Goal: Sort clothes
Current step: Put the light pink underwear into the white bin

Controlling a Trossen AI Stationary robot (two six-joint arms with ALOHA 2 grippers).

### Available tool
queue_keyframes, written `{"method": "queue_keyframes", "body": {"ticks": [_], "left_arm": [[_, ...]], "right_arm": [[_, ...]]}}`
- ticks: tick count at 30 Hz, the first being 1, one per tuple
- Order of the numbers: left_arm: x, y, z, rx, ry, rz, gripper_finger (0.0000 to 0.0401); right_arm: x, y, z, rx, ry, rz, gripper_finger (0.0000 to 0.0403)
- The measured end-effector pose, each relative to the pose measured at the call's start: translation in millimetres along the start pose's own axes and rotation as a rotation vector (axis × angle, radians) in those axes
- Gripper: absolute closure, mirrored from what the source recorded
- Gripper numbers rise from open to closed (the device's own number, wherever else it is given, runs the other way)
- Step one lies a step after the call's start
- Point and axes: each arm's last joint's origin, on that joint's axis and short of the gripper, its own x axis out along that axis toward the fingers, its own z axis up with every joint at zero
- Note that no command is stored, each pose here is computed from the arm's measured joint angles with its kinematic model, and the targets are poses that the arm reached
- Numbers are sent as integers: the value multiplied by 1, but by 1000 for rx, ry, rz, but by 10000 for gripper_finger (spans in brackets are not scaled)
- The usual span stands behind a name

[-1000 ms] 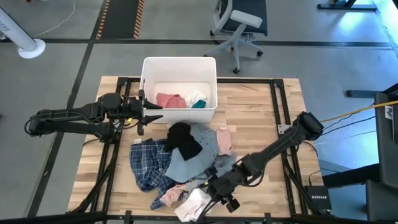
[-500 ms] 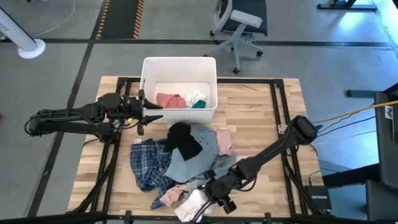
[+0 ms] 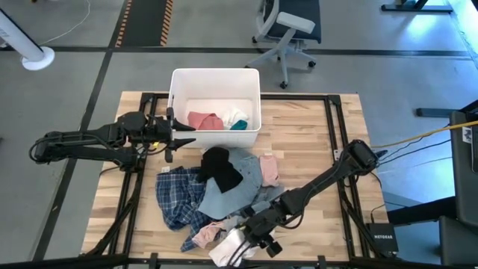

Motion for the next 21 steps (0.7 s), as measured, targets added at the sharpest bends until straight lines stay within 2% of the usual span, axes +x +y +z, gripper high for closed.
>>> {"method": "queue_keyframes", "body": {"ticks": [4,6,10,16,21], "left_arm": [[0,0,0,0,0,0,242],[0,0,0,0,0,0,242],[0,0,0,-6,0,0,242],[0,0,0,-1,0,1,242],[0,0,0,1,0,0,242]], "right_arm": [[-9,3,8,100,-9,181,257],[-14,5,15,115,-28,205,262],[-14,6,16,88,-35,148,264],[-11,0,-1,101,116,-40,265],[-11,-1,-2,101,121,-55,260]]}}
